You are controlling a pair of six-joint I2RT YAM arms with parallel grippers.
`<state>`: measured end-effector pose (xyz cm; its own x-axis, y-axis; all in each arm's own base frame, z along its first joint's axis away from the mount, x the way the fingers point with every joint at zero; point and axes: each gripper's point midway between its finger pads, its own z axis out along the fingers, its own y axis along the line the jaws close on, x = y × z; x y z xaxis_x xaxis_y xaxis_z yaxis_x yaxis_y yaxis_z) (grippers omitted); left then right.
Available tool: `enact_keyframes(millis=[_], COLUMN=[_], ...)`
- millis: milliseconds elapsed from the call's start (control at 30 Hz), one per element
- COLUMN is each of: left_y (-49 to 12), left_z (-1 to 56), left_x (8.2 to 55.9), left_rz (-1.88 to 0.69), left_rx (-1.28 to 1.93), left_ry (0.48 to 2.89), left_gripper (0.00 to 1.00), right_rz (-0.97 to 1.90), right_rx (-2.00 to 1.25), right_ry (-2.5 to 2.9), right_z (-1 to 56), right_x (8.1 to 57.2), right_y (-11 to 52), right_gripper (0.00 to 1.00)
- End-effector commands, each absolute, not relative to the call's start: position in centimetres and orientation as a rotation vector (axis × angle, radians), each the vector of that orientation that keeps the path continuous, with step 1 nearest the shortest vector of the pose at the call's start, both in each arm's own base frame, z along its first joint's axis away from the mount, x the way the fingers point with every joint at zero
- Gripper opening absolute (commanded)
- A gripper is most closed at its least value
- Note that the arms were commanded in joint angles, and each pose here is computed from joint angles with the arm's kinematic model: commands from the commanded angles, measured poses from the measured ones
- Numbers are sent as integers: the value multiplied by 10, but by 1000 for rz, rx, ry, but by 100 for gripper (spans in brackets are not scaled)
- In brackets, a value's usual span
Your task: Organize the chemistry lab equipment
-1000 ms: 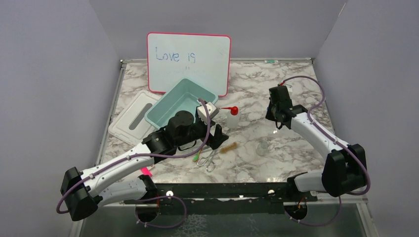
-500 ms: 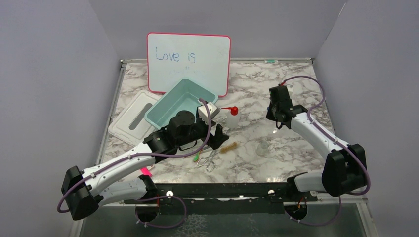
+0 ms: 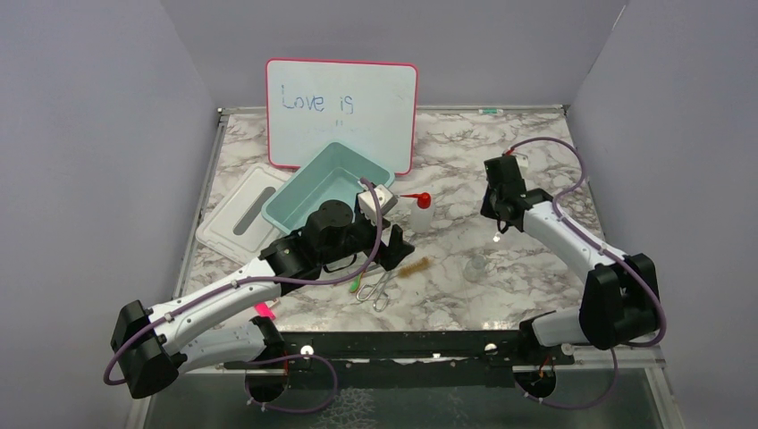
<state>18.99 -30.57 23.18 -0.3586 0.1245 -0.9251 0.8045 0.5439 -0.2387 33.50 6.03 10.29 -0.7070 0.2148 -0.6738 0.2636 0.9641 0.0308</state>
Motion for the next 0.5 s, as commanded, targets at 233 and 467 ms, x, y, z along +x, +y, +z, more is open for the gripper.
enact_keyframes(millis=[233, 467], left_y=[-306, -306], left_z=[234, 234], left_x=[188, 188], left_rz=[-900, -898], left_rx=[763, 758], left_ry=[1795, 1798], left_gripper=[85, 85], right_rz=[-124, -60], right_rx=[345, 354], right_ry=[2433, 2385], right_z=[80, 105], right_x=[335, 340], right_y=[59, 64], right_gripper=[29, 53])
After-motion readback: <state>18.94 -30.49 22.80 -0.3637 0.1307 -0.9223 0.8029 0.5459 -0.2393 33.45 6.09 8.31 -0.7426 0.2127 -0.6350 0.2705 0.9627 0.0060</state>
